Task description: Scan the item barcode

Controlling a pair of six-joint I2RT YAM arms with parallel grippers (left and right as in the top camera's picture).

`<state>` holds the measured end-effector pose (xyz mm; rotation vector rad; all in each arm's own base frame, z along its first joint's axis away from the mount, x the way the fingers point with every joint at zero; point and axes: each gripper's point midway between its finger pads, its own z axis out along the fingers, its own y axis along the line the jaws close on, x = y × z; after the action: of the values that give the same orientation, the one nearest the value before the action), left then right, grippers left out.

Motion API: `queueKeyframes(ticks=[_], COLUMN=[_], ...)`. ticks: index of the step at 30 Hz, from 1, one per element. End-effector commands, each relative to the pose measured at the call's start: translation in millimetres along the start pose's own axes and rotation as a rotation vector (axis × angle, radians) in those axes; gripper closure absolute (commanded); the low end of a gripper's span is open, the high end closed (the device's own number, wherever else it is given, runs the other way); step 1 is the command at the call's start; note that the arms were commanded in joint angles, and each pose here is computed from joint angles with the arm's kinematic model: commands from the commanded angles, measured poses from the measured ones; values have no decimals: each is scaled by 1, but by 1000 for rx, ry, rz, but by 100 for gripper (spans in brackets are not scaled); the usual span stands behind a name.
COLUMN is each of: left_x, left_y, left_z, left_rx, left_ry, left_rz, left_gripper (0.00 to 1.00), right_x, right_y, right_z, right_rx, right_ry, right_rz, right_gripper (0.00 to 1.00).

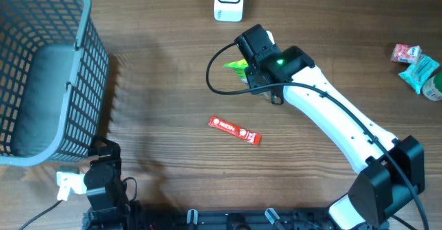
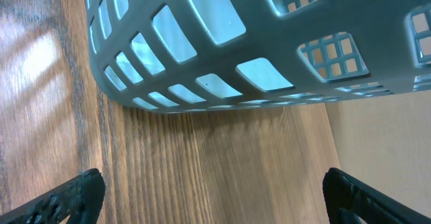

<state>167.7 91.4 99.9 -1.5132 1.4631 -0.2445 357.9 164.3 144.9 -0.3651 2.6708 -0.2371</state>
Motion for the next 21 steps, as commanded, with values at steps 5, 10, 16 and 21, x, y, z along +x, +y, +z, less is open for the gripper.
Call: queueKeyframes(ticks=[5,10,16,21], left_x=[-2,-2,-2,-2], left_y=[2,2,2,2], left_z=[1,1,1,1], left_rx=[-5,-5,-5,-5], left_ry=[-16,-16,-16,-16], left_rz=[-2,-2,-2,-2], left_gripper=[0,0,0,0], right_x=[-5,3,48,50], right_y=[26,50,97,99], right_z=[-5,-9,38,72], right_rx=[-171,-222,-199,-137], right_ry=[4,20,140,157], right_rz=[-14,-85,-211,-239], right_gripper=[95,95,95,44])
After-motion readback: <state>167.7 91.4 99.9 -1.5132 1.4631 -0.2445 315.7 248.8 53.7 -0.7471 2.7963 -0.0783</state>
